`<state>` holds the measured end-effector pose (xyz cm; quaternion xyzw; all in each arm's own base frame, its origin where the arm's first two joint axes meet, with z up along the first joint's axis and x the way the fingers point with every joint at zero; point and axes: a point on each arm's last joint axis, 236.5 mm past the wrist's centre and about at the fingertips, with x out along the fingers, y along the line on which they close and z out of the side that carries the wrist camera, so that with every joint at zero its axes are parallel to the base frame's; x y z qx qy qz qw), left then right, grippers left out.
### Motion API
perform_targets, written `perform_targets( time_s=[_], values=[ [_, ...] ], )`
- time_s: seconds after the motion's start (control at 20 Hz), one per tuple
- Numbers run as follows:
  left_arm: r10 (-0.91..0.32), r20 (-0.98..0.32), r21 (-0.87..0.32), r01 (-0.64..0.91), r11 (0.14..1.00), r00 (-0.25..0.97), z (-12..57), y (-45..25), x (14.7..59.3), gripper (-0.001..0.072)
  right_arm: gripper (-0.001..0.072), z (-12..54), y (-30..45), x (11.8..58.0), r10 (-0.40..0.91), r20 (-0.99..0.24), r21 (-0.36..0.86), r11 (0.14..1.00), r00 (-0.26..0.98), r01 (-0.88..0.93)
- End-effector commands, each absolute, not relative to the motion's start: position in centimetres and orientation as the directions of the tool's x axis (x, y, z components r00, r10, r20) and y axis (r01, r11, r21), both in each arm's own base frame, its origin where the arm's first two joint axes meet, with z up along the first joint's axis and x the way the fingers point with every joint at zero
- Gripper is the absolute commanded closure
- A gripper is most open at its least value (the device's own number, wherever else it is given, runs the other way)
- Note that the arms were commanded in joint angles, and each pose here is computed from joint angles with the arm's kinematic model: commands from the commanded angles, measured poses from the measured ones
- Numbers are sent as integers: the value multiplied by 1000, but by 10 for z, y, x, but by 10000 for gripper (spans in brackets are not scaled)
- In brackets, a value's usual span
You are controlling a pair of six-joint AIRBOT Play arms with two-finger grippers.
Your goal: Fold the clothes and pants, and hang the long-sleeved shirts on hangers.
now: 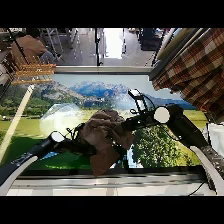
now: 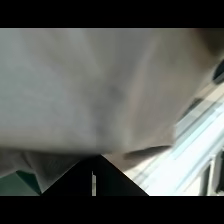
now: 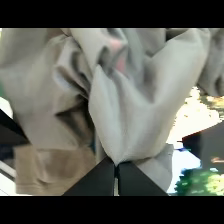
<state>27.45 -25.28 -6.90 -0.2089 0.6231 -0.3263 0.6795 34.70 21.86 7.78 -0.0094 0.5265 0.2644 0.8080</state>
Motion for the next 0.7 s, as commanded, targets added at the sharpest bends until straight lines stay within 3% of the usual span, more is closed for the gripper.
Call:
perform_targets(
  time_s=[0.0, 0.1, 0.15, 0.25, 0.5, 0.65],
  values=[
    [-745, -665, -718, 231, 656, 48, -26, -229, 284, 705, 695, 94, 190, 356, 322, -860, 120, 882, 396, -456],
    [-717, -694, -695, 193, 693, 74, -16, -198, 285, 701, 695, 108, 191, 356, 335, -841, 118, 880, 425, -460],
    [-687, -724, -666, 190, 721, 69, -21, -186, 284, 654, 695, 110, 193, 355, 348, -836, 132, 877, 424, -461],
    [-685, -727, -669, 177, 722, 47, -29, -190, 280, 393, 695, 110, 201, 354, 375, -829, 163, 871, 415, -463],
    [-655, -749, -661, 174, 730, -98, -81, -227, 257, 372, 695, 111, 204, 351, 390, -826, 182, 867, 406, -464],
    [-634, -765, -644, 151, 750, -115, -106, -234, 256, 349, 695, 111, 204, 352, 390, -826, 180, 867, 408, -465]
  ],
)
